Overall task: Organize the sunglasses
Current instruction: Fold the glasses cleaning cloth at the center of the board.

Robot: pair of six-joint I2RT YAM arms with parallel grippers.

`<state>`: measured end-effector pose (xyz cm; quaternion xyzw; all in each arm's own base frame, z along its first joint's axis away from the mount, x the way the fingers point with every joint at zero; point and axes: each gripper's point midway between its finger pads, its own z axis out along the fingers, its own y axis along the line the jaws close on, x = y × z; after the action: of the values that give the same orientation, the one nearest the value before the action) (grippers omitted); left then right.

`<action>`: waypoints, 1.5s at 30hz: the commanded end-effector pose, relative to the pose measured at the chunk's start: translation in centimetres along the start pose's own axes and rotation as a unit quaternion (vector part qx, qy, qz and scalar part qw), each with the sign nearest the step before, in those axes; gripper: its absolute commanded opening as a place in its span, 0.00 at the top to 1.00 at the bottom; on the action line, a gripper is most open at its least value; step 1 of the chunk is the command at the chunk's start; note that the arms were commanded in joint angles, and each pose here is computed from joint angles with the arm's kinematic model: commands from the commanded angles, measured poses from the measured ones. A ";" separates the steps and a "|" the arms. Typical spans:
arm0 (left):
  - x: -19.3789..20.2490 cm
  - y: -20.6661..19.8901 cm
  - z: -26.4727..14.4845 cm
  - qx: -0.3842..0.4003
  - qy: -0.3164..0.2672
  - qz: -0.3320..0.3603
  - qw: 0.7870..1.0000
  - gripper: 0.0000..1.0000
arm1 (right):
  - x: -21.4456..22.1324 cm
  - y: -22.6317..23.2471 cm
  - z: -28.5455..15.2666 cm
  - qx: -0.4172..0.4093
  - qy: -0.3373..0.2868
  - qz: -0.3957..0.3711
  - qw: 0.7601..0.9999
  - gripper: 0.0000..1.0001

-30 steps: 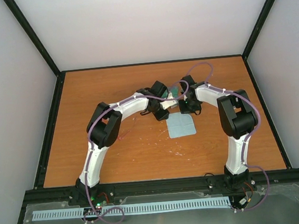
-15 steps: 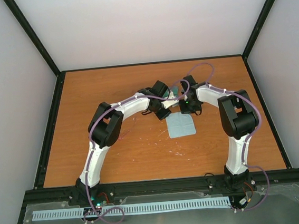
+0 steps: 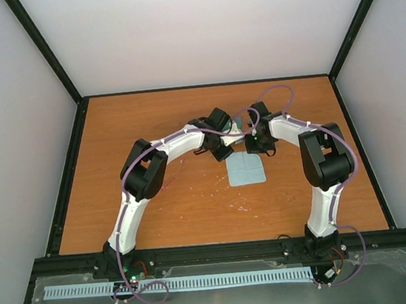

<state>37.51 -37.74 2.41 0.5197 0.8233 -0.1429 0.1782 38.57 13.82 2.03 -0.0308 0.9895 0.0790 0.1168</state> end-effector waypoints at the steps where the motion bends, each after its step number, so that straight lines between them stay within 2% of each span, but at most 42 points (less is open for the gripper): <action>1: -3.6 0.2 -1.7 -0.021 -0.034 0.030 0.999 0.99 | -1.5 0.4 -1.7 -0.014 -0.033 0.008 0.999 0.97; 18: -4.0 -0.3 -3.5 -0.020 -0.053 0.030 0.998 1.00 | -1.7 0.7 -3.8 -0.035 -0.077 0.001 0.996 0.97; 39: -2.3 -3.0 -4.7 0.023 -0.062 0.017 0.998 0.99 | 2.5 -0.1 -2.9 -0.041 -0.058 0.005 0.997 0.97; 45: -1.9 -5.0 -4.5 0.034 -0.058 0.028 0.997 1.00 | 3.4 -0.3 -2.6 -0.043 -0.055 0.010 0.997 0.97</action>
<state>34.62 -37.94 5.62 0.5297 0.8062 -0.1768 0.1954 34.52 13.08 2.78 -0.0257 0.9819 0.1176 0.1466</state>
